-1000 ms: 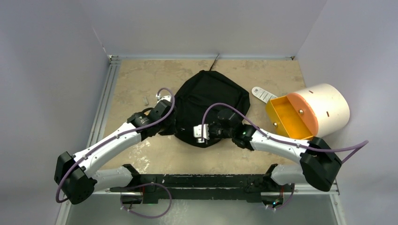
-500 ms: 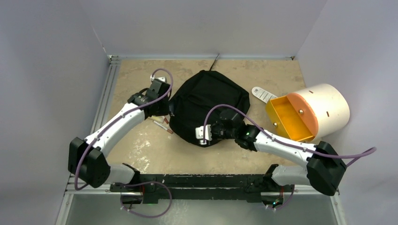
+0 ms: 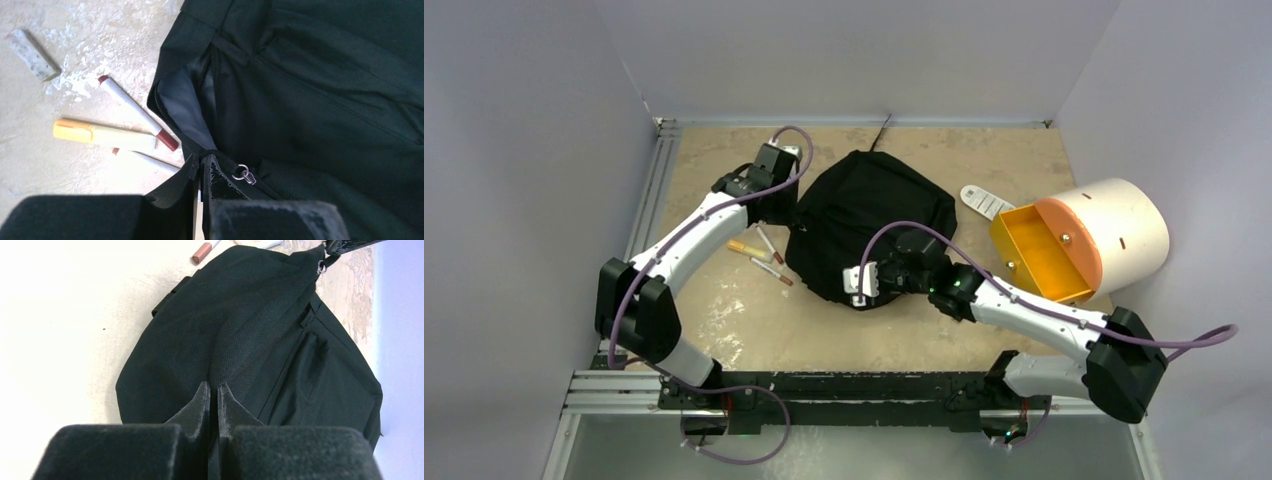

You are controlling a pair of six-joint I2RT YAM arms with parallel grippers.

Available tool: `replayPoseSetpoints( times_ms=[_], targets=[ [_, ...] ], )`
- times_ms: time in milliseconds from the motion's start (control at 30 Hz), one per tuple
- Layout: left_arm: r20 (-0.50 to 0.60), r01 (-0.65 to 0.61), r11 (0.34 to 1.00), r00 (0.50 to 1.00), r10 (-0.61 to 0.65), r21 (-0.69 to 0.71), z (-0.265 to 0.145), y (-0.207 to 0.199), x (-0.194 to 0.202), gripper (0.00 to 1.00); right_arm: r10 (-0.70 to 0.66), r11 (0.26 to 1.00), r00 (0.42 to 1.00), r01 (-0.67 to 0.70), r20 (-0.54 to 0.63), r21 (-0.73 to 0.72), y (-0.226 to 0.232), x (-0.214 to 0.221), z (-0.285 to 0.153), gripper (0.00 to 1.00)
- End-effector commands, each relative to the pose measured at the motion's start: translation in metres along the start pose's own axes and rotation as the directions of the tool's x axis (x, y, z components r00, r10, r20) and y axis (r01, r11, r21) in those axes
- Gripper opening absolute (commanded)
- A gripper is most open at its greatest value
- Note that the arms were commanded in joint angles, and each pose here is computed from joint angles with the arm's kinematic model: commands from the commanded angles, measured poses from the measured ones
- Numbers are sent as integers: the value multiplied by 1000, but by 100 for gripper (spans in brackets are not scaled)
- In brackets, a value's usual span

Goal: Pack the student bag
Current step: Zip the student bag at the center of the board.

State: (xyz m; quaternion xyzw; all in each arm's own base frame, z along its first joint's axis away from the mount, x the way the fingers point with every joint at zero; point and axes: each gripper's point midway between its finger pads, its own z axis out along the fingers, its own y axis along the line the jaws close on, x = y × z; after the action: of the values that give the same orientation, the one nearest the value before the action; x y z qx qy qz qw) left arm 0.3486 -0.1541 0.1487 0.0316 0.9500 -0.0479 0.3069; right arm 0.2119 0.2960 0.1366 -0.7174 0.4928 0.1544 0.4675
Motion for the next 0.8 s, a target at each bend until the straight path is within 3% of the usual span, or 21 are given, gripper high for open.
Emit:
replayPoseSetpoints(
  times_ms=[0,100,167,333,600,767],
  targets=[
    [331,-11,1000,944,11,-1,-33,22,-87,0,85,994,996,-85,-3,-69,18,-6,-16,13],
    [355,-63,990,935,15,125,-48,3,-76,0,133,991,981,-135,144,5,-3,-41,-20,35],
    [364,-82,981,932,12,178,-58,-3,-68,0,172,983,949,-185,265,22,-13,-68,-26,43],
    [323,-105,955,946,10,279,-72,-15,-41,0,375,901,794,-434,478,13,-38,-111,-32,47],
    [276,-136,899,961,17,417,-86,-37,-16,0,636,684,556,-727,535,-57,-72,-124,-5,47],
    [266,-172,852,963,40,494,-109,-62,-7,0,669,637,535,-771,516,-27,-68,-118,16,56]
  ],
)
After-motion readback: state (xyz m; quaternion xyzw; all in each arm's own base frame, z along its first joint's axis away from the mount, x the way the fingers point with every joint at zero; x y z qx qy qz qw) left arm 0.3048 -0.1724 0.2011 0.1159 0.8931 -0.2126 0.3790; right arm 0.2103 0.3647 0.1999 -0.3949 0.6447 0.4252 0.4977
